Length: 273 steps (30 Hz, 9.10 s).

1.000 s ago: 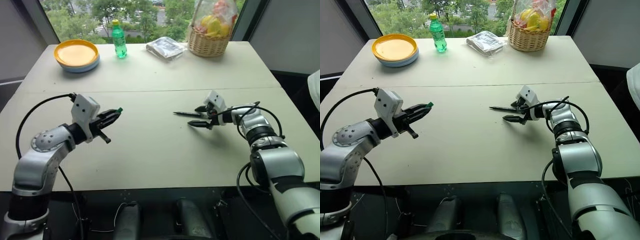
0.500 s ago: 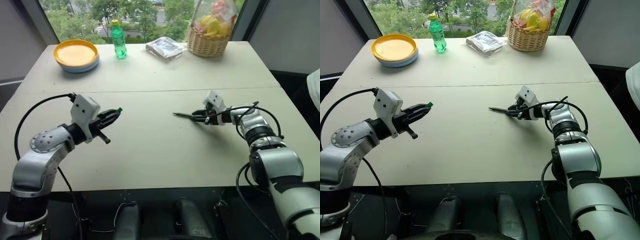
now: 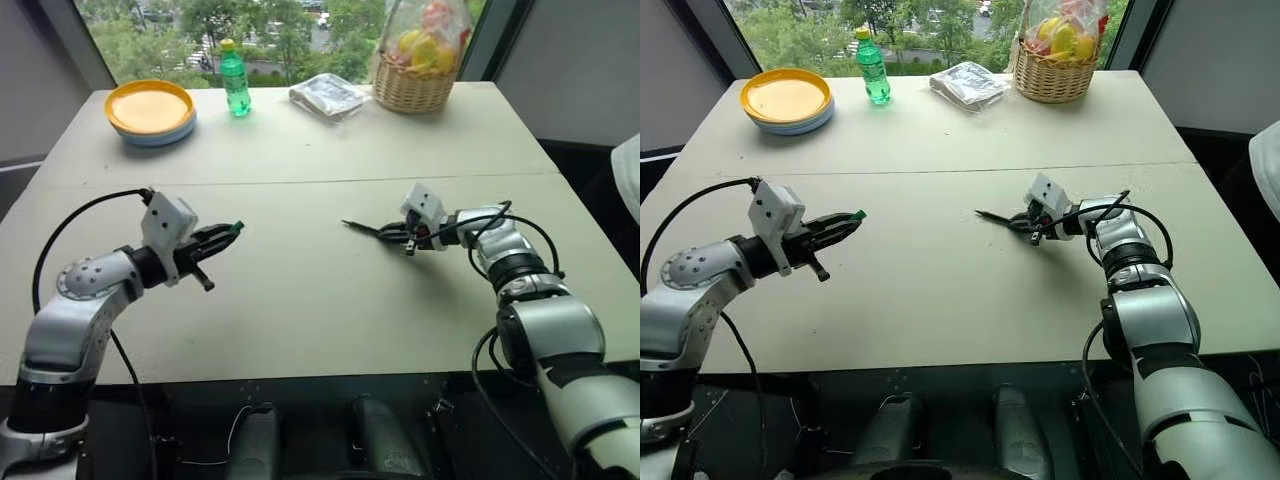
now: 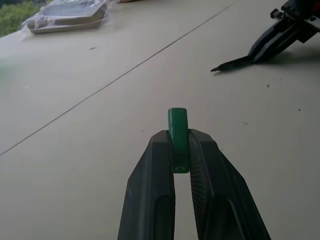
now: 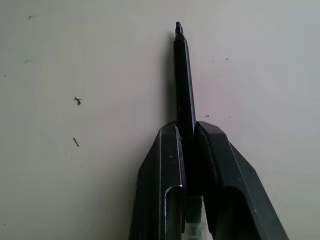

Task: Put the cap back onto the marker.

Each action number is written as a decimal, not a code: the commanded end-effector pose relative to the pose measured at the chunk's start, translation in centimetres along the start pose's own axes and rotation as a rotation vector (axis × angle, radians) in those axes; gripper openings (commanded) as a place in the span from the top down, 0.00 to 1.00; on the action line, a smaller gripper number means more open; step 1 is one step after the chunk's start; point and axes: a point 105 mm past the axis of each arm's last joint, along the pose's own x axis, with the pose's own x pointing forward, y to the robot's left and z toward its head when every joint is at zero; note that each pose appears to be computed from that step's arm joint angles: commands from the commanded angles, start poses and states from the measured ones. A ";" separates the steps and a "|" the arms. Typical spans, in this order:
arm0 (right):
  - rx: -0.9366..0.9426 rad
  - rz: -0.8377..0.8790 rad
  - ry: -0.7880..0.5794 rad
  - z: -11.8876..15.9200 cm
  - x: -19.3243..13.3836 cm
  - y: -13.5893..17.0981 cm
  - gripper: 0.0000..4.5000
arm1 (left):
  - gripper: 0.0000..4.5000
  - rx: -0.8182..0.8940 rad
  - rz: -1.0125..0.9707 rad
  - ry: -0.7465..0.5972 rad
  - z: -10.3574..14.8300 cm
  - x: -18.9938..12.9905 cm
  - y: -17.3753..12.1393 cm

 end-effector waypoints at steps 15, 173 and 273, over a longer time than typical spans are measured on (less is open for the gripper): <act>-0.510 0.083 -0.114 8.9 -1.2 1.7 0.99 | 1.00 0.365 -0.302 -0.101 -0.3 4.5 0.1; -0.546 0.168 -0.153 11.7 -2.9 6.5 0.99 | 1.00 0.729 -0.288 -0.317 1.7 5.2 -3.6; -0.625 0.272 -0.278 15.1 -0.8 10.8 0.99 | 1.00 0.604 -0.460 -0.365 4.1 5.7 -6.3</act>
